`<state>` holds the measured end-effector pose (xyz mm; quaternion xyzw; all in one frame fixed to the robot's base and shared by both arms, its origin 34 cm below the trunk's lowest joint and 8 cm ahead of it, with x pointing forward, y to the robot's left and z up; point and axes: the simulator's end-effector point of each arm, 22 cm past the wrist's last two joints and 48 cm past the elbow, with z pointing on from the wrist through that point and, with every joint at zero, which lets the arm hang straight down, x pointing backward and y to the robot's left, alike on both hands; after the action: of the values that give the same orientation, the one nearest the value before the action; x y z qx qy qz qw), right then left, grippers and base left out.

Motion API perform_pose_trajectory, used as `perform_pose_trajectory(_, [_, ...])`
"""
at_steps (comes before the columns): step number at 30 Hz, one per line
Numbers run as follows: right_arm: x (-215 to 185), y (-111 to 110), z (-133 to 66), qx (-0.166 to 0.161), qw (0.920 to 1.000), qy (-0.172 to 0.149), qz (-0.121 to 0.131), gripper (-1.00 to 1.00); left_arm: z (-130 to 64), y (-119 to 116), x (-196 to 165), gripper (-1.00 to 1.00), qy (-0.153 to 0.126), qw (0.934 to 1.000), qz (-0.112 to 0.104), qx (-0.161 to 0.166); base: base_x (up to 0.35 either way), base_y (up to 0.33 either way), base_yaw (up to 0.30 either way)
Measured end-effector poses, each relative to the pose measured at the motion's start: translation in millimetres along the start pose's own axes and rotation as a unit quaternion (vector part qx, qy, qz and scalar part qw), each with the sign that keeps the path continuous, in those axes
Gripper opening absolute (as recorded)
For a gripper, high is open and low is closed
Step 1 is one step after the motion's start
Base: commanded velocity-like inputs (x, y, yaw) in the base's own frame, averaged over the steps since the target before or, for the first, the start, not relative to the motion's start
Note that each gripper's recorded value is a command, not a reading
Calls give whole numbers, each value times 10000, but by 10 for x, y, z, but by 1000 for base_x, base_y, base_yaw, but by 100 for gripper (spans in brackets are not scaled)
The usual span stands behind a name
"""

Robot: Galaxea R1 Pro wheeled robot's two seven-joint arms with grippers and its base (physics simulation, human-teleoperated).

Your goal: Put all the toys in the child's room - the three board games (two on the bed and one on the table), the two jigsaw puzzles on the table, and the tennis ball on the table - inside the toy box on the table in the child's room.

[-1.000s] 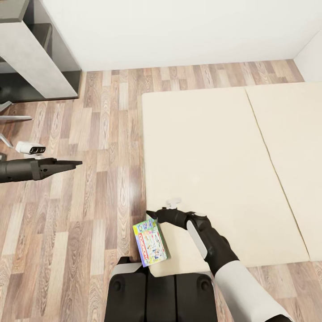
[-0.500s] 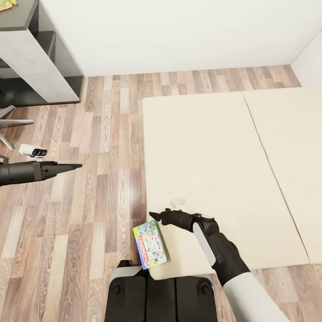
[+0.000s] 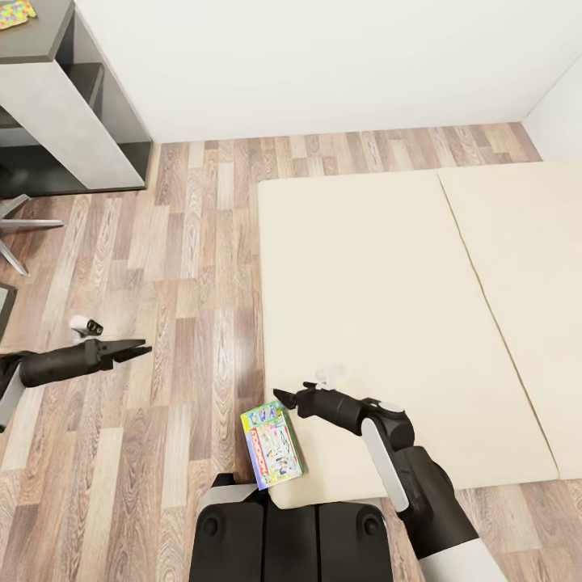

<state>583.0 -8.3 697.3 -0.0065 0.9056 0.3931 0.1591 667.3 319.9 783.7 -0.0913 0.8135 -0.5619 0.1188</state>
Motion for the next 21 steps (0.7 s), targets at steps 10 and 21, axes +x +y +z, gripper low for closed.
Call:
perform_pose_trajectory(10, [-20, -37, -25, 49, 10000, -57, 30, 100, 205, 354, 683, 100, 50, 9992, -388, 104, 0, 0, 0])
perform_pose_trajectory(21, [-221, -50, -121, 104, 9995, -281, -15, 100, 332, 532, 1000, 100, 117, 9990, -422, -101, 0, 0, 0])
